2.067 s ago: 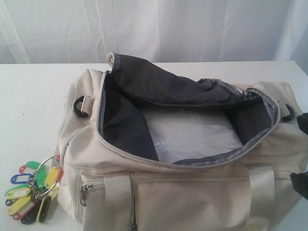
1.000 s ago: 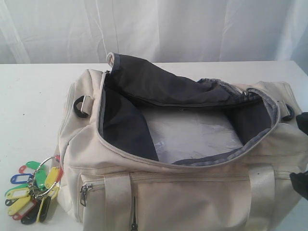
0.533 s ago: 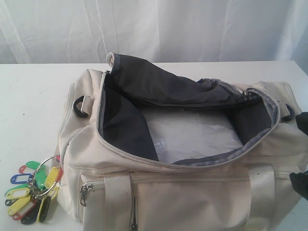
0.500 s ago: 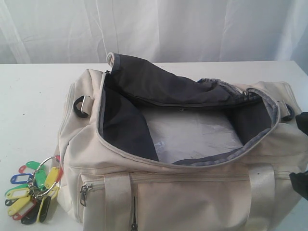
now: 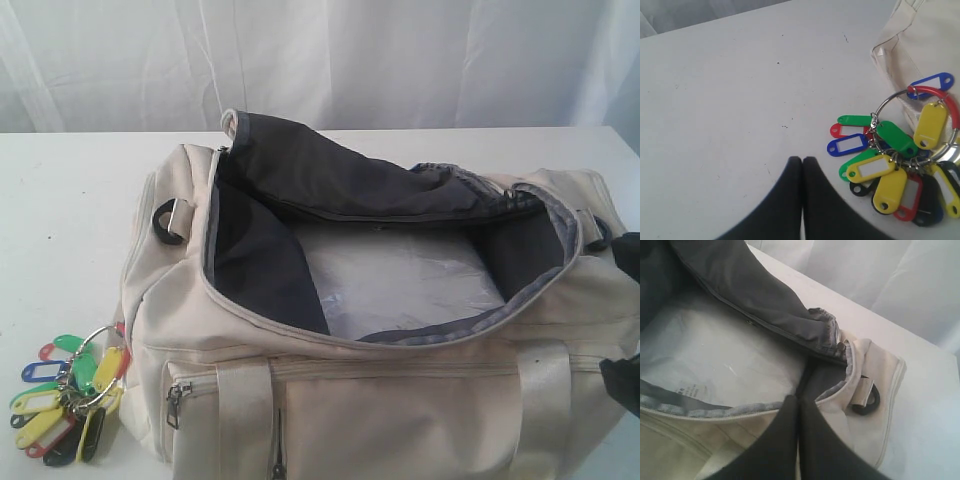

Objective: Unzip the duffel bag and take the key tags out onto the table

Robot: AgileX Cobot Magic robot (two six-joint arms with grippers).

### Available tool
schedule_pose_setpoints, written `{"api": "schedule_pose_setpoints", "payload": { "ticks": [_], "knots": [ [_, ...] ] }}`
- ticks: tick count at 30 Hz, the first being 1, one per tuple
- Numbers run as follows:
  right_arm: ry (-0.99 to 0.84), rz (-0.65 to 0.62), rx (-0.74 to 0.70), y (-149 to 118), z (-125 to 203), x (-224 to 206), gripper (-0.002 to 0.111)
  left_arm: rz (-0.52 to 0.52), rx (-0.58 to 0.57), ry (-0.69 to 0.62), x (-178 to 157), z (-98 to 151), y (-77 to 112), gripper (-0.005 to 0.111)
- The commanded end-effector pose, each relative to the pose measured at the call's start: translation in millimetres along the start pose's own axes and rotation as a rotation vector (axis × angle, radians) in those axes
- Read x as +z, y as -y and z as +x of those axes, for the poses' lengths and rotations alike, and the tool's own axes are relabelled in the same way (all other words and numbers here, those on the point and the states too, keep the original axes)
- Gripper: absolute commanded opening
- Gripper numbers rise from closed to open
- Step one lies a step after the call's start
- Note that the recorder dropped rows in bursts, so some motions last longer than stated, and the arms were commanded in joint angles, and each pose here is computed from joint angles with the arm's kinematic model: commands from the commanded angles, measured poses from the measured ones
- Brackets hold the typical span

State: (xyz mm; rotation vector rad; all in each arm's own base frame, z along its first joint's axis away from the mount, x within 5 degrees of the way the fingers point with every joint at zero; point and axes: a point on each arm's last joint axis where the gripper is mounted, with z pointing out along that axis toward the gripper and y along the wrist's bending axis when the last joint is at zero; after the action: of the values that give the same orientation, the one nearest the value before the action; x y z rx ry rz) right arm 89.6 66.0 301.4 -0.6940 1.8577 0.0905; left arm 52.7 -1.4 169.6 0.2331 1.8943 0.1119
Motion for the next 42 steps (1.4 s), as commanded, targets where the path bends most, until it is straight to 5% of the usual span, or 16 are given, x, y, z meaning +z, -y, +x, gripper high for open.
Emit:
{"api": "schedule_pose_setpoints", "payload": {
  "ticks": [1,6,42],
  "knots": [
    [0.006,0.006,-0.001,0.7,1.1,0.1,0.0,0.003,-0.01,0.003,0.1,0.8,0.5,0.0],
    [-0.001,0.0,0.007,0.1,1.7,0.1,0.0,0.067,-0.162,0.007,-0.1,-0.1,6.3,0.0],
    [-0.001,0.0,-0.01,0.1,1.7,0.1,0.0,0.062,-0.162,0.01,0.0,-0.3,5.9,0.0]
  ]
}}
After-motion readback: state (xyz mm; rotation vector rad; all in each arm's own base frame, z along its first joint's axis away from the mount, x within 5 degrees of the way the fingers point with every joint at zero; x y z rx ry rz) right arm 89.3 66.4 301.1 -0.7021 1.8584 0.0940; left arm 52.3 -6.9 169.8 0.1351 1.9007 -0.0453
